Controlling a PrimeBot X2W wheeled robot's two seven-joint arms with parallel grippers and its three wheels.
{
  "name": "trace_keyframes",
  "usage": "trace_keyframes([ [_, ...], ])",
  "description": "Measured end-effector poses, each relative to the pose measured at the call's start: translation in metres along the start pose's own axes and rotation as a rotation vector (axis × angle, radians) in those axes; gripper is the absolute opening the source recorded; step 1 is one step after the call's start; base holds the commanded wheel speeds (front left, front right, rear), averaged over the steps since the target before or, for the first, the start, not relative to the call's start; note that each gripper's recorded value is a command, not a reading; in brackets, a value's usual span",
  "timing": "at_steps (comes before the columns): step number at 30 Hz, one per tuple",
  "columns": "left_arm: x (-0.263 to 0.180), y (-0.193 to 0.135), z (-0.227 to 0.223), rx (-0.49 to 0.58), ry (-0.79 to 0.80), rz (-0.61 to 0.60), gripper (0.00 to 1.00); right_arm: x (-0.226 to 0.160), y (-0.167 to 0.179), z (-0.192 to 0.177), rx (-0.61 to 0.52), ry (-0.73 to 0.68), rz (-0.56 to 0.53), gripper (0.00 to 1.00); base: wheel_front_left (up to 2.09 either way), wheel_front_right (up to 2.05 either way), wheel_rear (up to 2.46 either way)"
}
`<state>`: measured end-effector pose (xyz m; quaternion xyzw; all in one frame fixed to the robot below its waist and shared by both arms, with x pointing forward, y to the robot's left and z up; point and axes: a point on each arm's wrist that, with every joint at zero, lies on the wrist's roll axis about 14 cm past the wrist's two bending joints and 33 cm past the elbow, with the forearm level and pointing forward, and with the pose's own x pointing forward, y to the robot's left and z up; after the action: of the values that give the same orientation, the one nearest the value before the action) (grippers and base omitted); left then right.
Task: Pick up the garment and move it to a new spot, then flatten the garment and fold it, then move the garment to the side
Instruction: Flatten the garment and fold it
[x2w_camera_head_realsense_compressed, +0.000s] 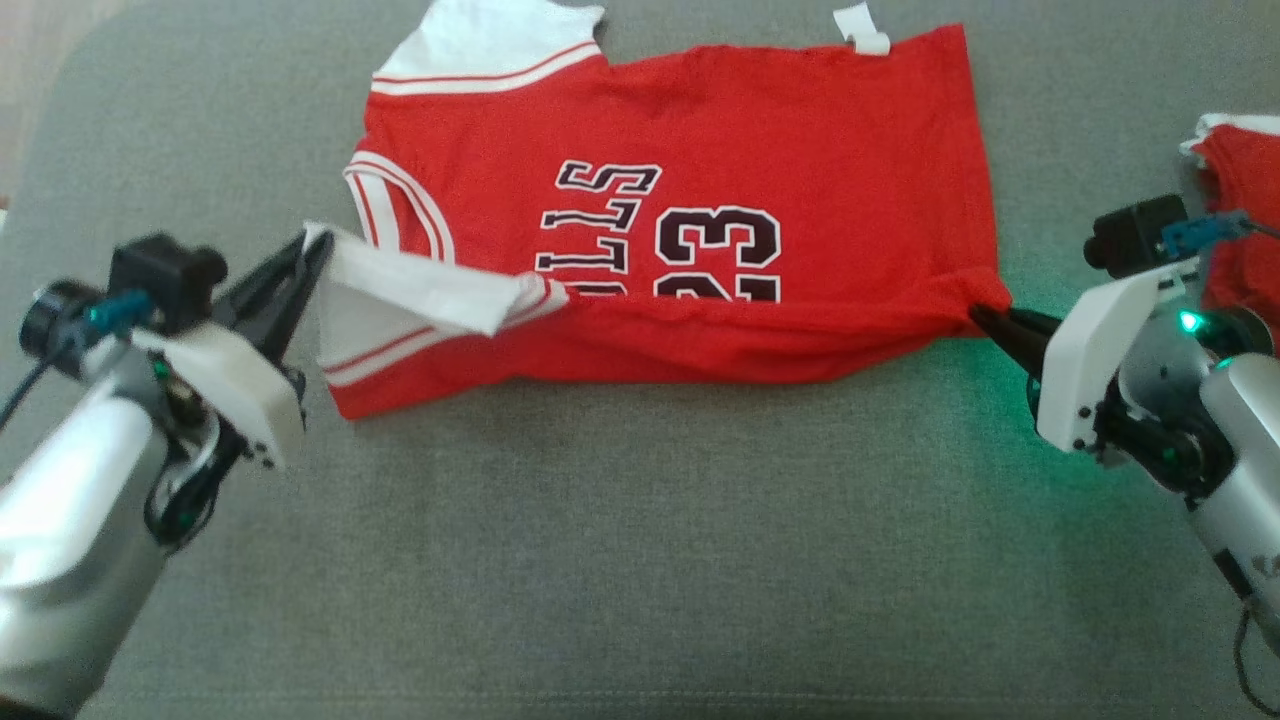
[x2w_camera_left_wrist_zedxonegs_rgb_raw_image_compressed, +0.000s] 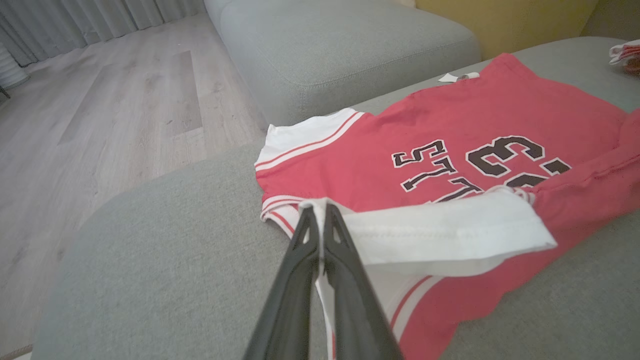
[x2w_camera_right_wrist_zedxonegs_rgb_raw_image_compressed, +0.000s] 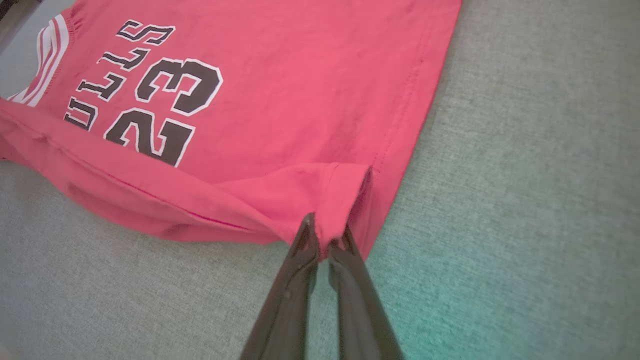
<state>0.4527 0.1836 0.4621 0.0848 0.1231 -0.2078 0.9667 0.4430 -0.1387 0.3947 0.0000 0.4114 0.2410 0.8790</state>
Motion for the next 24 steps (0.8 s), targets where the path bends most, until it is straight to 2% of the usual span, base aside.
trace_keyframes([
  [4, 0.02, 0.005, 0.003, 0.027, 0.004, -0.01, 0.0, 0.008, -0.004, 0.003, -0.006, 0.013, -0.005, 0.0, 0.0, 0.0, 0.0],
  [5, 0.025, 0.006, 0.003, 0.032, 0.008, -0.014, 0.0, 0.01, -0.007, 0.005, -0.008, 0.011, -0.013, 0.07, 0.0, 0.0, 0.0],
  [6, 0.029, 0.008, 0.002, 0.034, 0.013, -0.011, 0.0, 0.011, -0.011, 0.01, -0.015, 0.0, -0.023, 1.0, 0.0, 0.0, 0.0],
  [7, 0.034, 0.01, 0.001, 0.036, 0.018, -0.007, 0.58, 0.014, -0.014, 0.015, -0.012, -0.011, -0.033, 1.0, 0.0, 0.0, 0.0],
  [8, 0.038, 0.012, 0.001, 0.04, 0.021, -0.003, 1.0, 0.016, -0.017, 0.02, -0.018, -0.025, -0.041, 1.0, 0.0, 0.0, 0.0],
  [12, 0.051, 0.019, 0.007, 0.048, -0.013, 0.019, 1.0, 0.021, -0.021, 0.055, -0.021, -0.166, -0.063, 1.0, 0.0, 0.0, 0.0],
  [18, 0.049, 0.05, 0.048, -0.007, -0.157, 0.167, 1.0, 0.009, -0.013, 0.099, -0.011, -0.439, -0.065, 1.0, 0.0, 0.0, 0.0],
  [21, 0.038, 0.058, 0.079, -0.044, -0.267, 0.223, 1.0, -0.001, -0.008, 0.104, -0.039, -0.532, -0.077, 1.0, 0.0, 0.0, 0.0],
  [24, 0.019, 0.061, 0.102, -0.089, -0.373, 0.276, 1.0, -0.012, -0.006, 0.101, -0.012, -0.612, -0.09, 1.0, 0.0, 0.0, 0.0],
])
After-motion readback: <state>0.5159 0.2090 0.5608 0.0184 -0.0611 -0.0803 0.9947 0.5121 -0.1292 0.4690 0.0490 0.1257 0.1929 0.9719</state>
